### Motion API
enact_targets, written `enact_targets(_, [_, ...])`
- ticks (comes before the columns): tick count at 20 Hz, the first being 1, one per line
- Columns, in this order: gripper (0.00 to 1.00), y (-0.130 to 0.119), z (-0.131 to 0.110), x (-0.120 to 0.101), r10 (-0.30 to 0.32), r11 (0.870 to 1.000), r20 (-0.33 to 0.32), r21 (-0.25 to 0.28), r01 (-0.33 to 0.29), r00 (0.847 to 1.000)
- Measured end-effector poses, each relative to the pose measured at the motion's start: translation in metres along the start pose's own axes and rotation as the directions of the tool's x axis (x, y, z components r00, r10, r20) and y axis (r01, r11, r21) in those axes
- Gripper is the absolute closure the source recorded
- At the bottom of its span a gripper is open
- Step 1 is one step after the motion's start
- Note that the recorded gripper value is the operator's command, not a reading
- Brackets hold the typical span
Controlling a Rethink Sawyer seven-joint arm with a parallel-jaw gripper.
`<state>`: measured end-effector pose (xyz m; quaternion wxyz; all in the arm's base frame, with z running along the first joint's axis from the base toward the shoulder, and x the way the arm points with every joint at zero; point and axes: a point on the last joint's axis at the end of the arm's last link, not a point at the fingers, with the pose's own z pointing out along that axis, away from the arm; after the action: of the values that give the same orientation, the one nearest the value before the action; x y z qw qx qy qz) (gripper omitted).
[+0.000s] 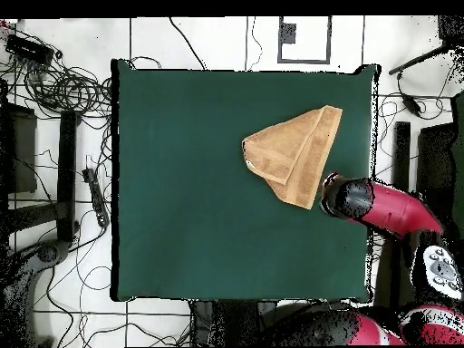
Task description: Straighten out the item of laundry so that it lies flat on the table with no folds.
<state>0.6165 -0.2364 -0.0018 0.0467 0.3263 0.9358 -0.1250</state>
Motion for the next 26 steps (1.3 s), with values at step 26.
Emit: enact_targets(26, [0.0, 0.07, -0.015, 0.027, -0.097, 0.985, -0.015, -0.147, 0.094, 0.995])
